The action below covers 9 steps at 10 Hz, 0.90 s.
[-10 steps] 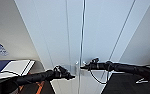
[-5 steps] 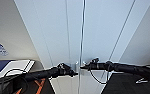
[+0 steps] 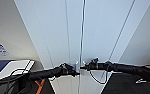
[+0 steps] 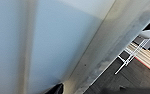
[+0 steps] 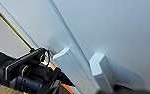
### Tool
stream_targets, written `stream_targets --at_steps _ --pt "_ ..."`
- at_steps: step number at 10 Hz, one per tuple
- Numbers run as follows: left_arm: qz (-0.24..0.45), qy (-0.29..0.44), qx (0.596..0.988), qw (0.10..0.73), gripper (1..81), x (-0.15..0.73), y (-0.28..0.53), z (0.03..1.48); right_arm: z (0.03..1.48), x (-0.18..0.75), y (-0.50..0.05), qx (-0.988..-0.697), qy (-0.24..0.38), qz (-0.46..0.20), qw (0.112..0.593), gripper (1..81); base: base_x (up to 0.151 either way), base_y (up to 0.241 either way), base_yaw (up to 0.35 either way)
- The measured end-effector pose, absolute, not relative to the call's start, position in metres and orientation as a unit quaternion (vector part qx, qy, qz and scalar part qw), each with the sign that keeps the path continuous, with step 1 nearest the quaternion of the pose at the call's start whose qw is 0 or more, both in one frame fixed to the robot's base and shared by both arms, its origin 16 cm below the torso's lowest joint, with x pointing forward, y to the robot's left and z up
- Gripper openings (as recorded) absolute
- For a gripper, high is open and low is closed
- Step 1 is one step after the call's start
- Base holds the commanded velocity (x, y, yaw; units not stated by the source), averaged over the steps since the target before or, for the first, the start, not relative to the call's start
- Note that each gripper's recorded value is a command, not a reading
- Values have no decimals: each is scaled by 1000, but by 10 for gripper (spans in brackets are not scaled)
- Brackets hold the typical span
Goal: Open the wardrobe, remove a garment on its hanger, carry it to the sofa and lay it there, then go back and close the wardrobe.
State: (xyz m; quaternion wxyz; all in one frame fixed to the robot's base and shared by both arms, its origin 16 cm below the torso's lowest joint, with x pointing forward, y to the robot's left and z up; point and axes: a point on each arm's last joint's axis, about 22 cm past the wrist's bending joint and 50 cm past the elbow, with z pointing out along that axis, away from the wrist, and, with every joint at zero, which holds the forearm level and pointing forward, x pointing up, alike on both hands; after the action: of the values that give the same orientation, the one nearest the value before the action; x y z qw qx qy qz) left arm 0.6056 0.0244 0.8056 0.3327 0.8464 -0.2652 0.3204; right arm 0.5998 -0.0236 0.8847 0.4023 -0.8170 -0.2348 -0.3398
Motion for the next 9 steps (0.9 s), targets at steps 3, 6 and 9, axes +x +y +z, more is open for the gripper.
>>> stream_targets --at_steps 3,6,9 --pt "315 -263 849 333 811 608 8 801 882 601 -24 -817 -230 -343 403 811 0 0 0" --pt "298 -260 861 320 811 608 2 788 881 602 -24 -815 -225 -346 405 811 0 0 0" --pt "295 -251 862 327 811 607 2 790 881 602 -24 -812 -219 -352 410 811 0 0 0"
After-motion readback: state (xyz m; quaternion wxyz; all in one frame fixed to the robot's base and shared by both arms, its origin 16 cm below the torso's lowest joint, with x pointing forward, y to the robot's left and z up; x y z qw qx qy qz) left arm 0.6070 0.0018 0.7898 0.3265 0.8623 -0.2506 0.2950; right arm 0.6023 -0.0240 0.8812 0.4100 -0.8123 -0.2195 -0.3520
